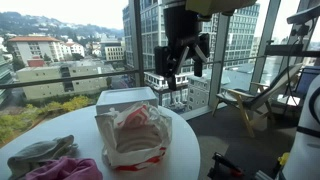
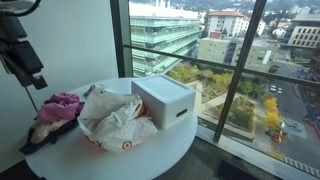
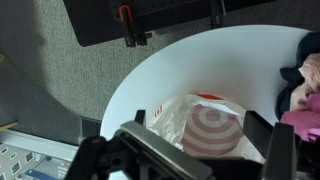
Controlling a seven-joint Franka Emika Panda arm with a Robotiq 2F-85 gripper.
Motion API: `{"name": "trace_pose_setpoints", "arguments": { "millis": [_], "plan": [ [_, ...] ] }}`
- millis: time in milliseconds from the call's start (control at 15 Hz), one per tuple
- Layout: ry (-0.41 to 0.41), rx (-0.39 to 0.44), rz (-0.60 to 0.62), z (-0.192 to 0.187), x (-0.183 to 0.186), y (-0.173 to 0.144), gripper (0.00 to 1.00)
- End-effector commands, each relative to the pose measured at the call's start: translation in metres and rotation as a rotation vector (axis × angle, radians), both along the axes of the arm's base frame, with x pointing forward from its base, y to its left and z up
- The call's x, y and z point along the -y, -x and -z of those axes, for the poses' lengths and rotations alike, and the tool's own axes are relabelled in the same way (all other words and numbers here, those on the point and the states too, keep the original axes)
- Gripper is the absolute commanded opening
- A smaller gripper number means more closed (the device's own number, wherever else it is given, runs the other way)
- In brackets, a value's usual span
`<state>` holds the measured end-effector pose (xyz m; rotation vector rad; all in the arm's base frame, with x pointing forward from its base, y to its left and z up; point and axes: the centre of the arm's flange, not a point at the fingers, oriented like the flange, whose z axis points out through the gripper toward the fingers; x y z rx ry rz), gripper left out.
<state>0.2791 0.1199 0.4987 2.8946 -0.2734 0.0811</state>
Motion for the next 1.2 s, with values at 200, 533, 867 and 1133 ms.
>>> {"name": "trace_pose_setpoints", "arguments": {
  "millis": [200, 533, 867, 1133],
  "plan": [
    [-0.001, 0.006, -0.001, -0.002, -0.001, 0.000, 1.00],
    [0.021, -0.051, -0.069, 0.024, -0.016, -0.009, 1.00],
    [-0.019, -0.026, -0.324, 0.085, -0.108, -0.036, 1.00],
    [-0.058, 0.027, -0.508, 0.139, -0.184, -0.060, 1.00]
  ]
}}
